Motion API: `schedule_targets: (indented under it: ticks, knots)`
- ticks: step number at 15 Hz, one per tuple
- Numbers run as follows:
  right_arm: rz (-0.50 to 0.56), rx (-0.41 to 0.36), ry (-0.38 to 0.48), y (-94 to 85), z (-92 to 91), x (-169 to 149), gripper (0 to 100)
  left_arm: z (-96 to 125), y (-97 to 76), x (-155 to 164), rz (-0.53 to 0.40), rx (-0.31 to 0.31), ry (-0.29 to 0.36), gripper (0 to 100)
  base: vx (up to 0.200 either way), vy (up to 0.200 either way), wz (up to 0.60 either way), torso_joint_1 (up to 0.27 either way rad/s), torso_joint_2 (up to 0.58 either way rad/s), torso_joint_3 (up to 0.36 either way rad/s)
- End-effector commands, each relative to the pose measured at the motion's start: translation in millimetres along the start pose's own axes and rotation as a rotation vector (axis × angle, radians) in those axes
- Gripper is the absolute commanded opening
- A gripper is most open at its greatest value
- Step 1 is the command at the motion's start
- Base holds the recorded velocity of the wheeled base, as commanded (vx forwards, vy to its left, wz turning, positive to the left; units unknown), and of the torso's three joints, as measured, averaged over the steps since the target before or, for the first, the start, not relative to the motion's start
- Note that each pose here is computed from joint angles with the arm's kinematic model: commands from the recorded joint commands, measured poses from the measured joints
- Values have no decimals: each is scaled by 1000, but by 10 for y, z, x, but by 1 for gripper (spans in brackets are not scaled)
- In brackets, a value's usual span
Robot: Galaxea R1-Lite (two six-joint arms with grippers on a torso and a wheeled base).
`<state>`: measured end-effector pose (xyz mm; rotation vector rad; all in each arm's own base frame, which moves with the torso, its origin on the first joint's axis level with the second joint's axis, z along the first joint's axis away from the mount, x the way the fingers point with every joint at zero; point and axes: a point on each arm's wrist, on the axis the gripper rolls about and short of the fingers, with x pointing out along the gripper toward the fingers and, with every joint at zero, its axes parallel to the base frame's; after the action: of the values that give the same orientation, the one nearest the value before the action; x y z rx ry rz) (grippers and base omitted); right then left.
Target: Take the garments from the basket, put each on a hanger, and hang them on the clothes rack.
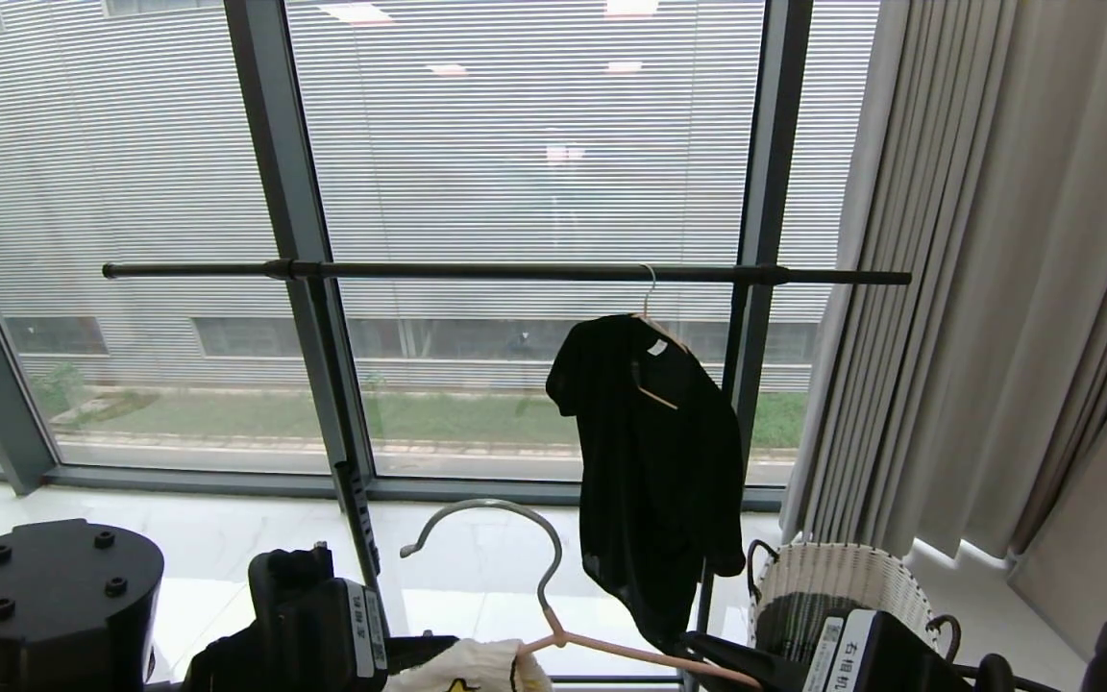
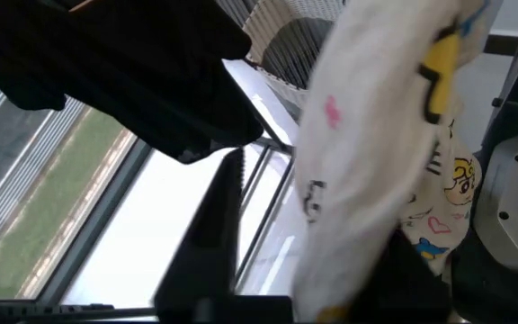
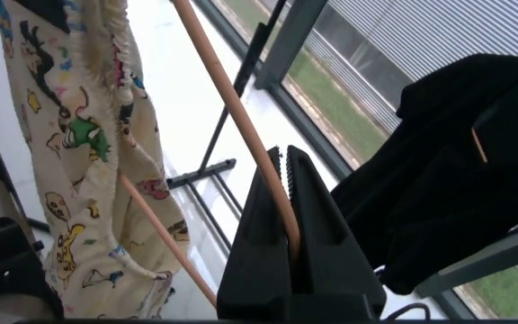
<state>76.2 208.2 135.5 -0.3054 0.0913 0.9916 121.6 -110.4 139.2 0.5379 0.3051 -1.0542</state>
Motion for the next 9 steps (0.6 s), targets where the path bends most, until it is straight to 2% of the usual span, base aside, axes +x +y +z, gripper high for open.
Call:
schedule_targets:
  ticks: [1,4,5,9]
  knots:
    - [4,-3,3,10,-4,2,0,-9,0,14,-3,-2,7,0,0,0,0,0,0,0]
    - [12,-17,4,28,-8,-1,0,-8,0,11,-1,-2,6,0,0,0,0,0,0,0]
    - [14,-24,6,33,-13,3,100,-10,3,13,3,-3,10,0,0,0,0,0,0,0]
    - [13,-35,20,40,-38,28,100,-47,36,30,74,-13,61,0,0,0,0,0,0,0]
